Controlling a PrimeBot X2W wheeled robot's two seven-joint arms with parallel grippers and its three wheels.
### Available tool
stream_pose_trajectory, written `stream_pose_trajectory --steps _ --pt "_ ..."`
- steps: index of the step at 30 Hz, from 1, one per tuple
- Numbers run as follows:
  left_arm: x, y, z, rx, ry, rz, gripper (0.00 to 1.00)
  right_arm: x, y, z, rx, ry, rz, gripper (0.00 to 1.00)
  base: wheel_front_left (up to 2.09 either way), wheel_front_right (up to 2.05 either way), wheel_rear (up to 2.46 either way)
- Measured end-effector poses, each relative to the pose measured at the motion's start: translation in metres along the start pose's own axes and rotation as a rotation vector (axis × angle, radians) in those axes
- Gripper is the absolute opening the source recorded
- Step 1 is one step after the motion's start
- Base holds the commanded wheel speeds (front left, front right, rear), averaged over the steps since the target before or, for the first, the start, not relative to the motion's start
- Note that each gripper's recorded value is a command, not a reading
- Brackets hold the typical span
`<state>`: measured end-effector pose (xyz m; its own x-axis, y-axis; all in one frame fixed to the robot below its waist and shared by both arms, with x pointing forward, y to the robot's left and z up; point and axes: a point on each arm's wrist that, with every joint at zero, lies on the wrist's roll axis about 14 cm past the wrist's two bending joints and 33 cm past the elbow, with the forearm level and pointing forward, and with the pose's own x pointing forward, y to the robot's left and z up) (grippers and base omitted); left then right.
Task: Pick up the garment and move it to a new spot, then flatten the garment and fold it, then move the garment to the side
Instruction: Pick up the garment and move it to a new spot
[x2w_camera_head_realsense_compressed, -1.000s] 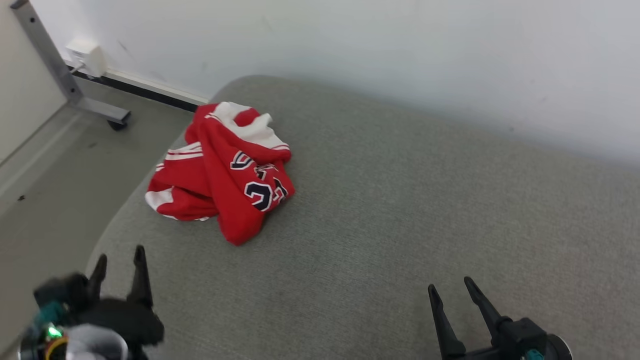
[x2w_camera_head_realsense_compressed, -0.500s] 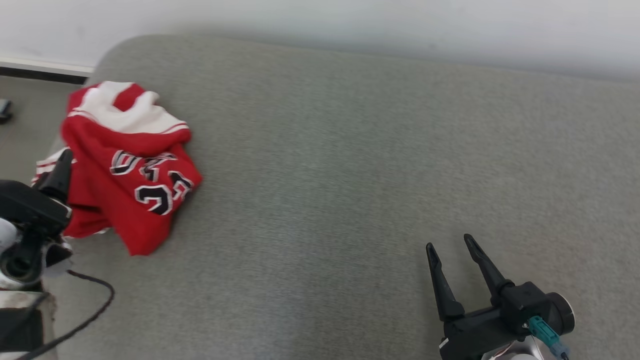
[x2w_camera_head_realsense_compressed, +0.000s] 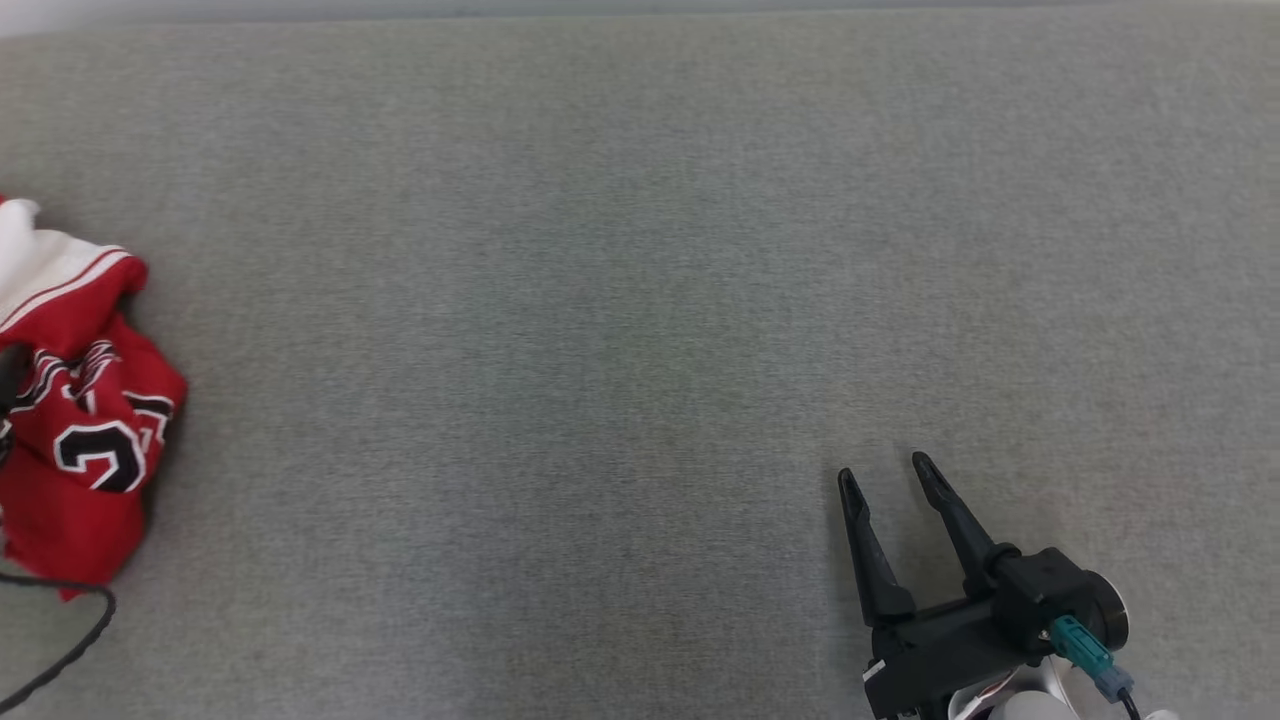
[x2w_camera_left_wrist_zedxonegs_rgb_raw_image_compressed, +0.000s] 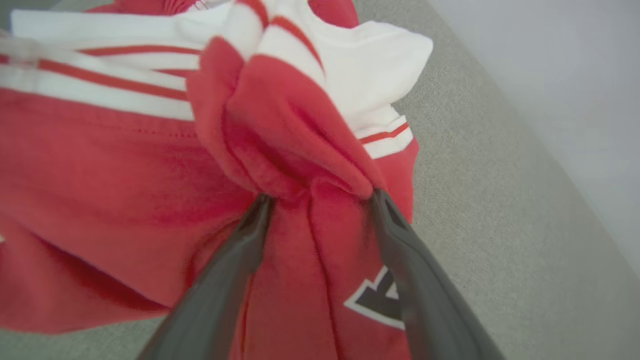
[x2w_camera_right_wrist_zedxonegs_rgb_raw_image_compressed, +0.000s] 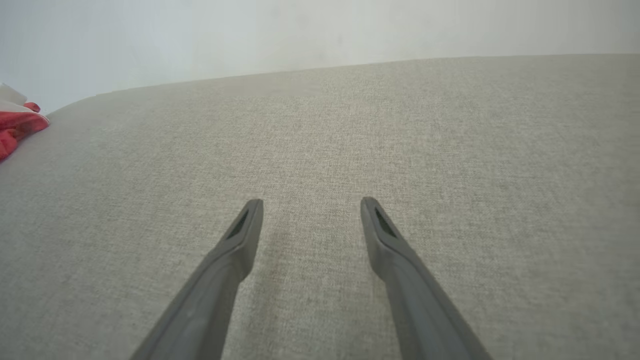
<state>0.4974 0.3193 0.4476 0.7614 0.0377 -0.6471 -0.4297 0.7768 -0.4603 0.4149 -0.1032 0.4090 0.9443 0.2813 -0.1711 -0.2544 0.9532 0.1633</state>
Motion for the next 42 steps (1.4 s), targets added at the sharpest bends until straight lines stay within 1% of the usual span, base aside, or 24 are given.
stream_pose_trajectory --steps 1,2,4,8,14,18,22,25,29,32,36,38,42 --pt "0.002 0.0 -0.003 0.023 0.014 0.011 0.15 -0.002 -0.003 -0.002 0.003 0.006 -0.01 1.0 0.0 0.0 0.0" --pt "0.004 0.001 -0.005 0.052 0.027 0.022 0.0 -0.003 -0.006 -0.004 0.004 0.012 -0.019 1.0 0.0 0.0 0.0" --pt "0.007 0.001 -0.011 0.102 0.05 0.039 0.0 -0.007 -0.011 -0.006 0.007 0.019 -0.036 1.0 0.0 0.0 0.0" --pt "0.0 -0.009 -0.01 0.125 0.044 0.017 0.0 -0.009 -0.014 -0.001 0.019 0.003 -0.048 1.0 0.0 0.0 0.0" --pt "-0.028 -0.039 0.017 0.171 -0.061 -0.067 0.0 -0.012 -0.007 0.013 0.025 -0.035 -0.035 1.0 0.0 0.0 0.0" --pt "-0.054 -0.08 0.042 0.21 -0.156 -0.179 0.0 -0.017 -0.002 0.017 0.03 -0.047 -0.027 1.0 0.0 0.0 0.0" --pt "-0.082 -0.124 0.056 0.232 -0.217 -0.306 0.0 -0.025 0.002 0.022 0.033 -0.06 -0.022 1.0 0.0 0.0 0.0" --pt "-0.101 -0.157 0.06 0.298 -0.246 -0.393 0.0 -0.032 0.001 0.028 0.039 -0.079 -0.033 1.0 0.0 0.0 0.0" --pt "-0.118 -0.209 0.044 0.344 -0.238 -0.534 0.0 -0.045 -0.006 0.033 0.054 -0.098 -0.064 1.0 0.0 0.0 0.0" --pt "-0.129 -0.254 0.023 0.387 -0.21 -0.656 0.0 -0.055 -0.013 0.035 0.06 -0.108 -0.095 1.0 0.0 0.0 0.0" --pt "-0.147 -0.311 -0.007 0.413 -0.167 -0.809 0.0 -0.069 -0.019 0.034 0.062 -0.11 -0.126 1.0 0.0 0.0 0.0" --pt "-0.152 -0.33 -0.022 0.427 -0.14 -0.862 0.0 -0.075 -0.023 0.034 0.063 -0.114 -0.144 1.0 0.0 0.0 0.0" --pt "-0.152 -0.356 -0.058 0.485 -0.063 -0.937 0.0 -0.087 -0.034 0.036 0.069 -0.125 -0.187 1.0 0.0 0.0 0.0"
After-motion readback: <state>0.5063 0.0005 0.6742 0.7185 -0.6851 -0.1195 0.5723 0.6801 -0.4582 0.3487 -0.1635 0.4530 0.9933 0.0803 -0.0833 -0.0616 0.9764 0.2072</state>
